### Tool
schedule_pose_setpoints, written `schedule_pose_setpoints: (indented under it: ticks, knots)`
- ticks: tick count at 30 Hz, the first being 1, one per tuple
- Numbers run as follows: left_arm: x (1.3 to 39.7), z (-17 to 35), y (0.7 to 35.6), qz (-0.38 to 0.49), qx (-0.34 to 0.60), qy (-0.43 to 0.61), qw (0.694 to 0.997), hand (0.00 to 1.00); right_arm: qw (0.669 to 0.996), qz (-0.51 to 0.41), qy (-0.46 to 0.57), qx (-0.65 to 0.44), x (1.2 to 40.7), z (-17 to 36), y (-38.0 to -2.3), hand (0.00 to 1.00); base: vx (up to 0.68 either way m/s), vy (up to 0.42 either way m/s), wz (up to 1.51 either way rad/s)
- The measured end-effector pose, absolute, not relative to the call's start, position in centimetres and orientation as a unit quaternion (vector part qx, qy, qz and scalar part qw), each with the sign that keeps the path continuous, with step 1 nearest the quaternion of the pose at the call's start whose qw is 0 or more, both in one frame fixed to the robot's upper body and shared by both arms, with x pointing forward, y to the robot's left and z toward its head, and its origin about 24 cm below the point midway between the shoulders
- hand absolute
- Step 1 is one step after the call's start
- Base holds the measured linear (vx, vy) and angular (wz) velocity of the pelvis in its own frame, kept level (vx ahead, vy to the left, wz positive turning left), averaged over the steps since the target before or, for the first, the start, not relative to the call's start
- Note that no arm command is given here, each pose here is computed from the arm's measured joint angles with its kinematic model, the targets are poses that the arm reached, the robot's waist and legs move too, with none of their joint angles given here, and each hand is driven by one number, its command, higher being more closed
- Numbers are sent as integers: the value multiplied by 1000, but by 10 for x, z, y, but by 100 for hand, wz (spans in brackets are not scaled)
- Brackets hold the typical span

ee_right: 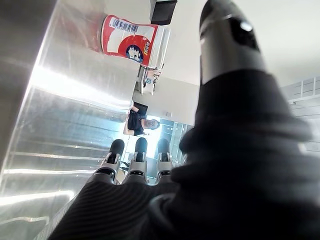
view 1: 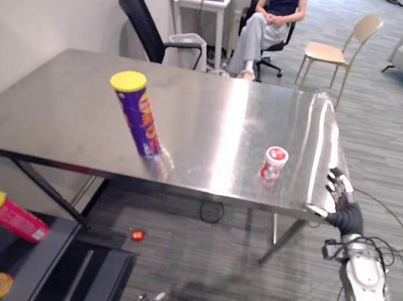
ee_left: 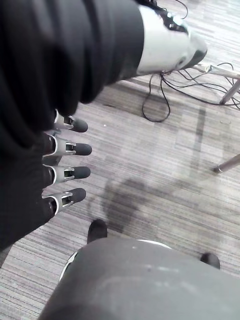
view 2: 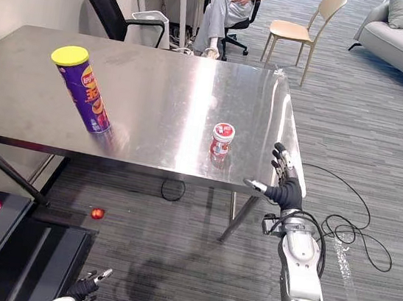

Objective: Put the gum and the chips on the shelf.

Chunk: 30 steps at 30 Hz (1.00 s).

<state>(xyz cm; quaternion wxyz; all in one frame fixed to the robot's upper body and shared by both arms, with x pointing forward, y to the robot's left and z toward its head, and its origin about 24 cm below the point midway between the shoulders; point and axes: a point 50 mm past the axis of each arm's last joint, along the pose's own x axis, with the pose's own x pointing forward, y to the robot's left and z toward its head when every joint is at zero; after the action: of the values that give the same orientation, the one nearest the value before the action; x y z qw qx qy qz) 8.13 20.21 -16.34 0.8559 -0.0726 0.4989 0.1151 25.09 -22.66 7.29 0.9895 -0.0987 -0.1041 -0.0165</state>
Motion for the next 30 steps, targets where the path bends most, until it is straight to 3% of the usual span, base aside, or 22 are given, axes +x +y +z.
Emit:
schedule_pose_setpoints:
  ticks: [19,30]
  knots:
    - [92,-161,202,117,-69,486,863,0,992,-48,-85,-83,293,73,-228,0,-2,-8,6]
    - [101,-158,202,115,-70,472,871,0,993,0,-88,-76,320,83,-196,0,0,0,0]
